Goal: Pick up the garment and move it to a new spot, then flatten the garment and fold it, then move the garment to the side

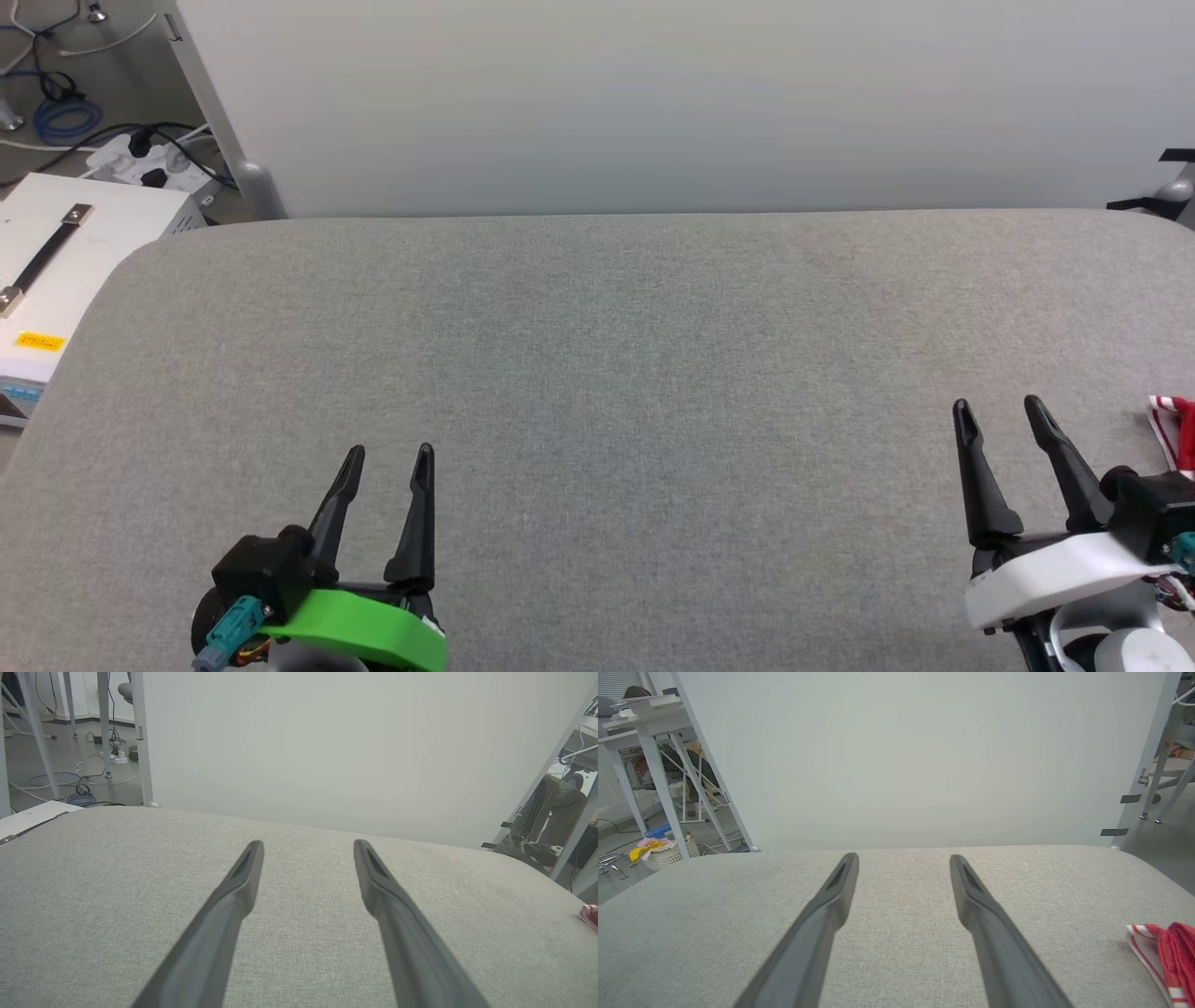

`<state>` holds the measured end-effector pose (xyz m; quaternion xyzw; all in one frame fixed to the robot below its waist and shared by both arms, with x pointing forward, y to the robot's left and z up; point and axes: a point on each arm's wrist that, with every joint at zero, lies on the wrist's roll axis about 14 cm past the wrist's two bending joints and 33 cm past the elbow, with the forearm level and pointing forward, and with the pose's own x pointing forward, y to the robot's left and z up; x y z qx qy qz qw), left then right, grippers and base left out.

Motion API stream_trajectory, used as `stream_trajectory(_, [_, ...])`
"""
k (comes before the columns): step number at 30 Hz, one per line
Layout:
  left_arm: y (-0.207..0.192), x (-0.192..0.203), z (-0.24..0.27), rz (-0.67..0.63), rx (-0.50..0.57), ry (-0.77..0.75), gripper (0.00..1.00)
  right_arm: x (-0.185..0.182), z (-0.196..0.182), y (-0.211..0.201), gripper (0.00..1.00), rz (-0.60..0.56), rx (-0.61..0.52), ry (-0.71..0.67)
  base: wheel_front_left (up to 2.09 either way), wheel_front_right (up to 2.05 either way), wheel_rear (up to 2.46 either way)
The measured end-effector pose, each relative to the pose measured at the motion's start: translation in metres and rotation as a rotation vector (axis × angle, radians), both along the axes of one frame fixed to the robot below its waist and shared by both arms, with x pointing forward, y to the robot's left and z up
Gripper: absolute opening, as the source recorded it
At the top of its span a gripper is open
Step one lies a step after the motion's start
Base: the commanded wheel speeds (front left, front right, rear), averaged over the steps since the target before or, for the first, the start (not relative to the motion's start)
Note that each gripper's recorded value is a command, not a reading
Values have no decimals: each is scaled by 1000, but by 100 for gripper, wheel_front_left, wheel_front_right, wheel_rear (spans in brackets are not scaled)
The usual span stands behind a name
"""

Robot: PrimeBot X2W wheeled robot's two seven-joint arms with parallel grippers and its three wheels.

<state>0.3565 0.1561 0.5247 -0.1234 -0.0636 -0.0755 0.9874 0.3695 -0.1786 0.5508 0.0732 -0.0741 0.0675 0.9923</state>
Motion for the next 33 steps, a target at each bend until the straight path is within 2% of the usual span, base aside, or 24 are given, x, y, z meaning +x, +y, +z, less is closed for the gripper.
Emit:
stream_trajectory(28, [-1,-2,-6,4,2,15,100,-4,-14,9,100,5,17,22,0,0,0])
stream_trajectory(29, [-1,-2,-6,5,2,16,0,-4,-14,9,0,5,17,23,0,0,0])
stream_trajectory(33, [-2,-2,-6,2,2,18,0,-4,-14,9,0,5,18,24,0,0,0])
